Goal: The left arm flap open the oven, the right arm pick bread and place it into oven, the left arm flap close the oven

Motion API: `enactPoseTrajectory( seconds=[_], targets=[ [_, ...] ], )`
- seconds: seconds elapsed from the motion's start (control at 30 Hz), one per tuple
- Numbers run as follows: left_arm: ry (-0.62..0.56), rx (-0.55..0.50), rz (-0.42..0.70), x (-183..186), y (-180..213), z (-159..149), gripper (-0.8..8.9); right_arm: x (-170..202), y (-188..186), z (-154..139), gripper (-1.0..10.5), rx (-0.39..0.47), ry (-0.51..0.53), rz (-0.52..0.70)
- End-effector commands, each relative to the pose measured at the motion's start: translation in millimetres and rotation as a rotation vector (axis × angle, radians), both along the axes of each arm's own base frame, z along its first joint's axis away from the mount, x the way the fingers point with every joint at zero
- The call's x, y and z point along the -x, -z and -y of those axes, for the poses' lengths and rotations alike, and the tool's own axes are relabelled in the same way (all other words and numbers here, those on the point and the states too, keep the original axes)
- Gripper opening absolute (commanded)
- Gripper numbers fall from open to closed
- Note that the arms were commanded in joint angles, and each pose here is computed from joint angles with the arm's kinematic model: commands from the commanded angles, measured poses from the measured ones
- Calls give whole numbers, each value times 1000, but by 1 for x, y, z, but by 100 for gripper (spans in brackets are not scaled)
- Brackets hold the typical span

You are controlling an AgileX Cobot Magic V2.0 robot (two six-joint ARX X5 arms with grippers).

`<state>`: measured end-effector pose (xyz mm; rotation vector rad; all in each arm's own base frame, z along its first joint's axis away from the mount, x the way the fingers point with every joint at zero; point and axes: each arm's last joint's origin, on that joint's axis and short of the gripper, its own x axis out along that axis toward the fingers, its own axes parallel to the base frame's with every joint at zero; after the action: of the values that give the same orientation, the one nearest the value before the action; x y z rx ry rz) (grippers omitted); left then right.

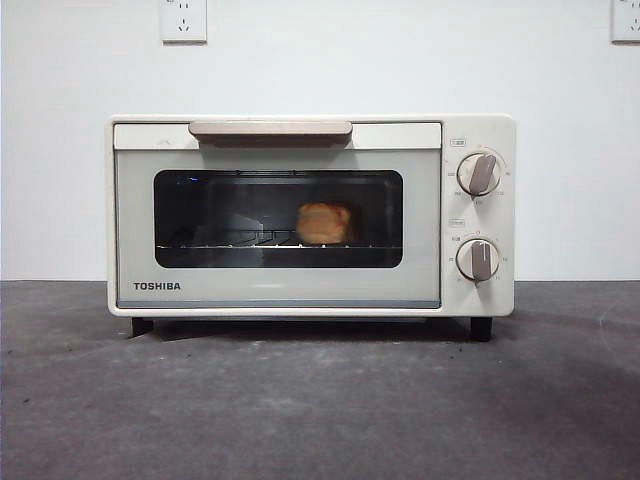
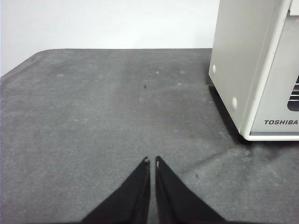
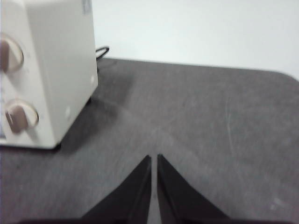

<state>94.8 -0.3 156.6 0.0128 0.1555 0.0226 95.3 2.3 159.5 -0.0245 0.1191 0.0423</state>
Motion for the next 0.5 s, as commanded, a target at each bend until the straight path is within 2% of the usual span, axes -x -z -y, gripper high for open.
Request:
enactPoseTrajectory(
  seconds=[0.03,0.1,0.5],
  targets=[
    [-9,0,-23,-1,7,0,29,-1,8,0,18,-27,2,-26],
    [-9,0,-23,-1,7,0,29,-1,11,0,18,-24,6,-57],
    [-9,0,-23,-1,7,0,29,-1,8,0,18,-24,4,-30]
  ],
)
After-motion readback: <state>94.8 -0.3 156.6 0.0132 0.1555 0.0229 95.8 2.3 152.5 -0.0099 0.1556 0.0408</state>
